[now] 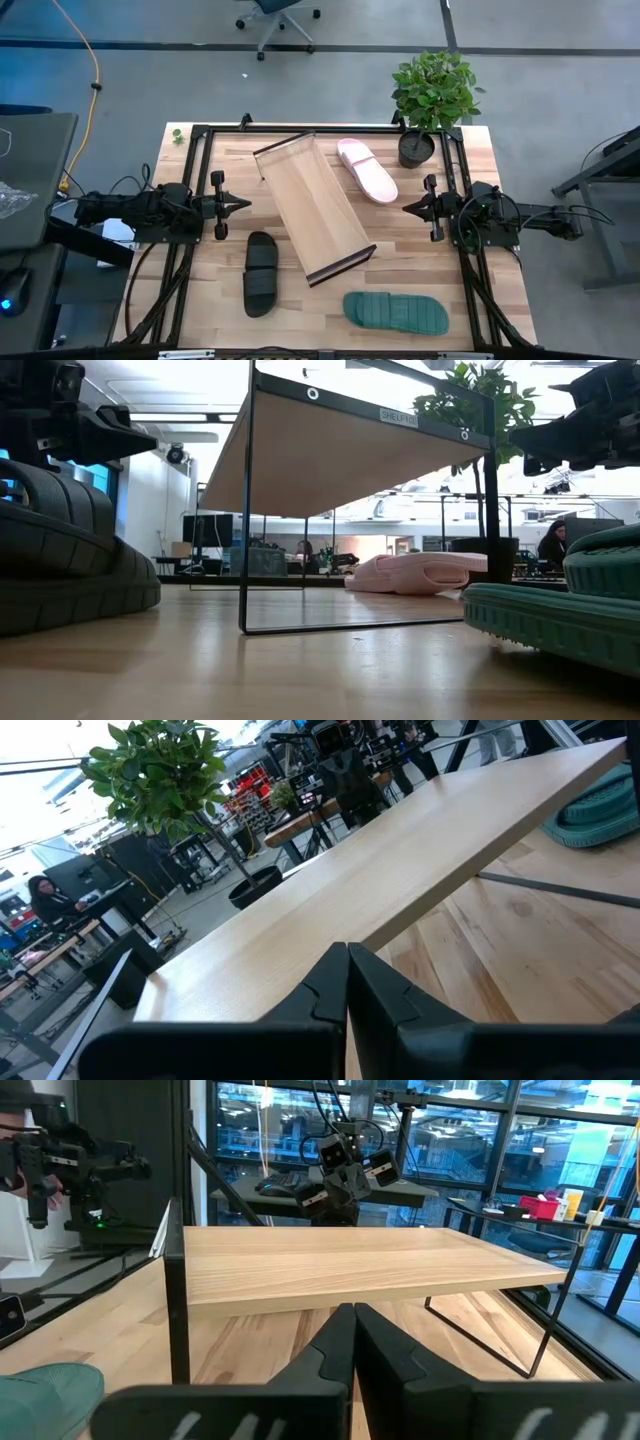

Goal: Pick and place slides into the shelf

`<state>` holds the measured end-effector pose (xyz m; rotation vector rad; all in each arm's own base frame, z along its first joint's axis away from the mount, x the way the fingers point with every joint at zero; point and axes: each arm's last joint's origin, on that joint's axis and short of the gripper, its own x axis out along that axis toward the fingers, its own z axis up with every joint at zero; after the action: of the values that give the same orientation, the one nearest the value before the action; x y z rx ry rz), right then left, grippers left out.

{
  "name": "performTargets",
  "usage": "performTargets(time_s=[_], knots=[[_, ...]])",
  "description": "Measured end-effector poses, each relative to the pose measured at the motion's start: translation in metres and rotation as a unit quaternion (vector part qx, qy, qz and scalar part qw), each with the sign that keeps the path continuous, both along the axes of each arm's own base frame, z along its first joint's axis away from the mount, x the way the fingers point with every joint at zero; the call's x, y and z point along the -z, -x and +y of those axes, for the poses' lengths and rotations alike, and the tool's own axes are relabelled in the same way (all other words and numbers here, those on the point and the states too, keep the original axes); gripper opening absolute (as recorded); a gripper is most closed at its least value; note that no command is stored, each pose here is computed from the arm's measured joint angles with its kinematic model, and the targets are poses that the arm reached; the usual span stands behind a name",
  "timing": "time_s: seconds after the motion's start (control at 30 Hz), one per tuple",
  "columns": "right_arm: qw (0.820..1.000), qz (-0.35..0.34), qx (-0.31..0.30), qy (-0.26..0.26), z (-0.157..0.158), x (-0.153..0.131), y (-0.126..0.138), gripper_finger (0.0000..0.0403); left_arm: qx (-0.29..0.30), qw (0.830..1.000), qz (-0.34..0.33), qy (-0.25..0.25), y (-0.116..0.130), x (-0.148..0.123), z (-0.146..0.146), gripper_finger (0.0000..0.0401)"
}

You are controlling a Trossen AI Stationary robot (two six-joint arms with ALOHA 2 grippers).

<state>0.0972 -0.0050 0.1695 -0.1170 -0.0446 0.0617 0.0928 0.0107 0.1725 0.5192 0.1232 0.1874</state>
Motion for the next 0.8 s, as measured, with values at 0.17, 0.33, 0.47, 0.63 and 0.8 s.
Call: performTargets(time_s=[0.17, 0.33, 0.47, 0.63, 0.8], knots=[[1.000, 0.000, 0.002, 0.000, -0.0002, 0.0000, 0.0000, 0.0000, 0.000, 1.000, 0.000, 0.000, 0.0000, 0.0000, 0.0000, 0.0001], [1.000, 0.000, 0.002, 0.000, -0.0001, 0.0000, 0.0000, 0.0000, 0.000, 1.000, 0.000, 0.000, 0.0000, 0.0000, 0.0000, 0.0001], [1.000, 0.000, 0.002, 0.000, -0.0001, 0.0000, 0.0000, 0.0000, -0.001, 1.000, -0.004, 0.018, 0.0000, 0.0000, 0.0000, 0.0001], [1.000, 0.000, 0.001, 0.000, -0.0001, 0.0000, 0.0000, 0.0000, -0.003, 0.999, -0.009, 0.043, 0.0000, 0.0001, 0.0000, 0.0001], [1.000, 0.000, 0.001, 0.000, -0.0001, 0.0000, 0.0000, 0.0000, 0.002, 0.996, -0.017, 0.084, -0.0001, 0.0001, -0.0005, 0.0001]])
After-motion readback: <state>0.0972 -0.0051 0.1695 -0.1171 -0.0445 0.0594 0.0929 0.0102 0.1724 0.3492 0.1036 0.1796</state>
